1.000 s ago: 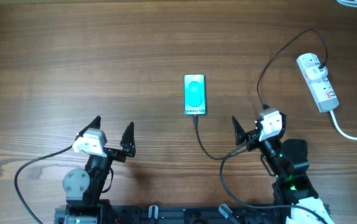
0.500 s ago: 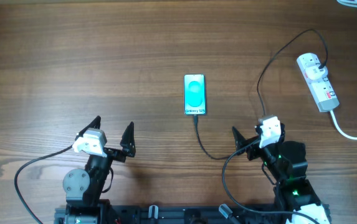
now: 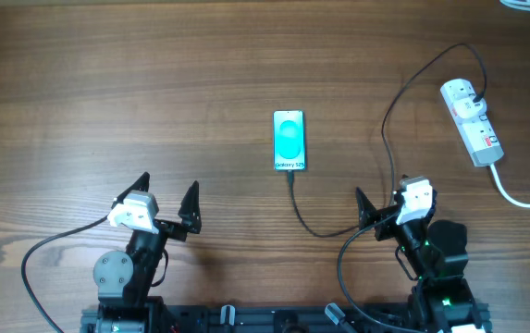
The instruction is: Plug charger to phone and switch on socket
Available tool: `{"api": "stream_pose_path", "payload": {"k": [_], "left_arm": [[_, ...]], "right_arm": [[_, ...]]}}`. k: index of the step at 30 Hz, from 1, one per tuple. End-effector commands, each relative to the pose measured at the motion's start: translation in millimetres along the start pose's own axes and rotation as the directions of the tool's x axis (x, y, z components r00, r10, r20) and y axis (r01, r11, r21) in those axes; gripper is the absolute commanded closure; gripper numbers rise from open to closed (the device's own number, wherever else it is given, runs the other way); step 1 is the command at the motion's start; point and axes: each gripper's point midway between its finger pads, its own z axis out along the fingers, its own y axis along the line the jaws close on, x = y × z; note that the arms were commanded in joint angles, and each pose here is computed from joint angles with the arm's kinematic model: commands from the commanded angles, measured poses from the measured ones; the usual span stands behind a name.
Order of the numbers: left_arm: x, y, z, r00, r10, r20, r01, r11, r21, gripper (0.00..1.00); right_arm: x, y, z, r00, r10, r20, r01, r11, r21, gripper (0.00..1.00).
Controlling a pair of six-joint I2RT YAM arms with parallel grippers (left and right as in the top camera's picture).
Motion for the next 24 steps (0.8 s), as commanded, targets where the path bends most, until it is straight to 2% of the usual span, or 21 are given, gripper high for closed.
{"api": "stream_pose_path", "payload": {"k": [1, 7, 18, 24], "left_arm": [[1, -2, -1, 1.000, 0.020, -0.002, -0.020, 1.000, 0.012, 0.00], [1, -2, -1, 1.000, 0.020, -0.002, -0.020, 1.000, 0.012, 0.00], [1, -2, -1, 1.000, 0.020, -0.002, -0.020, 1.000, 0.012, 0.00], [1, -2, -1, 1.000, 0.020, -0.002, -0.020, 1.000, 0.012, 0.00]], "right_arm": [[-3, 0, -1, 1.000, 0.018, 0.016, -0.018, 1.000, -0.005, 0.00], [-15, 0, -5, 0.998, 0.007, 0.069, -0.007, 1.000, 0.003, 0.00], [-75, 2, -36, 0.936, -0.046, 0.348, 0.040, 0.999, 0.026, 0.00], [-74, 0, -35, 0.938, -0.045, 0.344, 0.034, 0.999, 0.036, 0.00]]}}
